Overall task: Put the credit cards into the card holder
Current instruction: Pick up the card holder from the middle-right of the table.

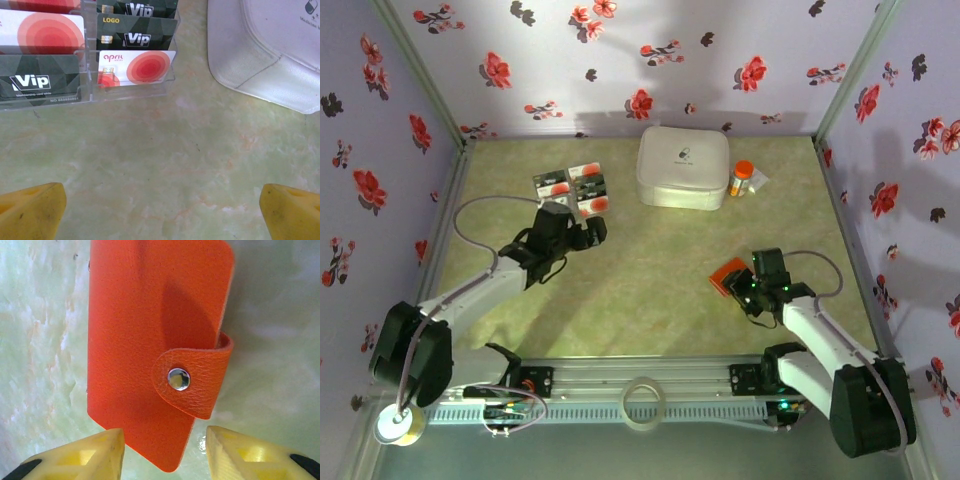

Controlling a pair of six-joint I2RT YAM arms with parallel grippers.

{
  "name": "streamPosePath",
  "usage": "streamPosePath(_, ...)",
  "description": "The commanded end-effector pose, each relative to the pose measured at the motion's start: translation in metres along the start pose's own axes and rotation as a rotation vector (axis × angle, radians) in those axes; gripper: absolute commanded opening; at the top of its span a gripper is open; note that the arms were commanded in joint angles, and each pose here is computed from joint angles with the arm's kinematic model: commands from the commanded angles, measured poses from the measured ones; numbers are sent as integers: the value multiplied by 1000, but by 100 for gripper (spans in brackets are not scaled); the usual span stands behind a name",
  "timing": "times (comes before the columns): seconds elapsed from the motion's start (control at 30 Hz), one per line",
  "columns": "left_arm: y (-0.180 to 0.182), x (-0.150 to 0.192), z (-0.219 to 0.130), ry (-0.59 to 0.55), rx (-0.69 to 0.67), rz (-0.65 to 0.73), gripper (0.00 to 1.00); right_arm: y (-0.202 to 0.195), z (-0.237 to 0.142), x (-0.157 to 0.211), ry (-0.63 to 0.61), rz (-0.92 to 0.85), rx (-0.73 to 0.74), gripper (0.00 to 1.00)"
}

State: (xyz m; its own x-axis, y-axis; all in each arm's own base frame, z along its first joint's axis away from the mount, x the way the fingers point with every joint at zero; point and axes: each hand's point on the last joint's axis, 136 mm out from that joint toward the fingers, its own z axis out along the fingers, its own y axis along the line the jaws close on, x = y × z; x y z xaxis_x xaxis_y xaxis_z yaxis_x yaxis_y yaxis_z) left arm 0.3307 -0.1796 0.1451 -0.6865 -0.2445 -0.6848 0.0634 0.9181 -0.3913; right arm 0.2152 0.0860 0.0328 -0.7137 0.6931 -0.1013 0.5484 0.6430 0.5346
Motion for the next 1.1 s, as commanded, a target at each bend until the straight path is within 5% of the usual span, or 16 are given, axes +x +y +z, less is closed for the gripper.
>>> streamPosePath(0.0, -9, -8, 0, -27, 8, -10, 100, 2, 5, 1, 9, 26, -19, 46)
streamPosePath(0.43, -16, 3, 7, 7, 7, 15, 100, 3, 9, -4, 7, 37, -21, 37)
streamPosePath(0.87, -23, 10, 11, 24, 17, 27, 100, -6, 11, -7, 8, 63, -36, 0)
streamPosePath(1.07, -21, 9, 8, 15, 17, 12, 100, 15, 1, -10, 18, 8, -114, 0)
